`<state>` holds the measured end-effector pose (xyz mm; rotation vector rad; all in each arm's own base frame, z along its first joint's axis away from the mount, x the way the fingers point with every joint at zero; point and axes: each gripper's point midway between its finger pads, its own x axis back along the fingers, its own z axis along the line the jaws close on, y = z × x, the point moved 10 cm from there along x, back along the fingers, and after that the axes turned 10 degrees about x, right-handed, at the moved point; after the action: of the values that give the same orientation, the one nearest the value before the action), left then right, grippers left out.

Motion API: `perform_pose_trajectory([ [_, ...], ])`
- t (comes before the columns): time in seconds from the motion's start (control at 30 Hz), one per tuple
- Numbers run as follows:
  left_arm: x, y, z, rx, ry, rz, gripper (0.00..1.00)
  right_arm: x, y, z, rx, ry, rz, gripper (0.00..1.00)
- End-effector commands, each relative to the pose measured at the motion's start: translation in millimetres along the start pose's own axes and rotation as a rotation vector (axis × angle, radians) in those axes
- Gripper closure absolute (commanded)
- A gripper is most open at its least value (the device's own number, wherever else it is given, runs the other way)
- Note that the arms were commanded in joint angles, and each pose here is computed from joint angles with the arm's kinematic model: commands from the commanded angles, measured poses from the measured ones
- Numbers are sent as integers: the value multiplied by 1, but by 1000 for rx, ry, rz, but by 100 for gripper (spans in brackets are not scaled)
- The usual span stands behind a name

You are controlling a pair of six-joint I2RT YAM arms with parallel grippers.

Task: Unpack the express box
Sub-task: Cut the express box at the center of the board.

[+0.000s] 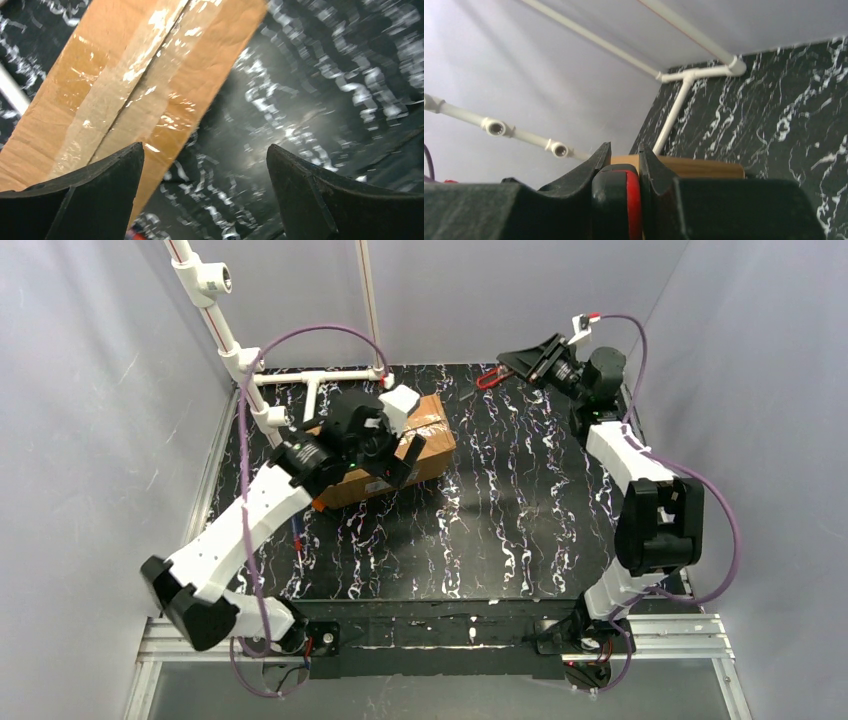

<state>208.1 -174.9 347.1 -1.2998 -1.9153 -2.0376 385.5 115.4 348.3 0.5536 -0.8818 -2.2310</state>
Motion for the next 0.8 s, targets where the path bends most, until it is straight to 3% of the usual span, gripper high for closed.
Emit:
perform_pose_trajectory([
  [0.0,-14,-8,26,-216,200,162,7,2,-7,-8,28,134,48,99],
  [0.2,-47,-12,40,-371,332,158,5,-4,-16,-20,2,181,53,99],
  [0.43,-65,-30,62,-403,444,134,9,-14,-29,-38,-83,200,33,99],
  [0.77,-62,-52,68,-402,352,104,14,-49,-37,-53,-289,139,-8,99],
])
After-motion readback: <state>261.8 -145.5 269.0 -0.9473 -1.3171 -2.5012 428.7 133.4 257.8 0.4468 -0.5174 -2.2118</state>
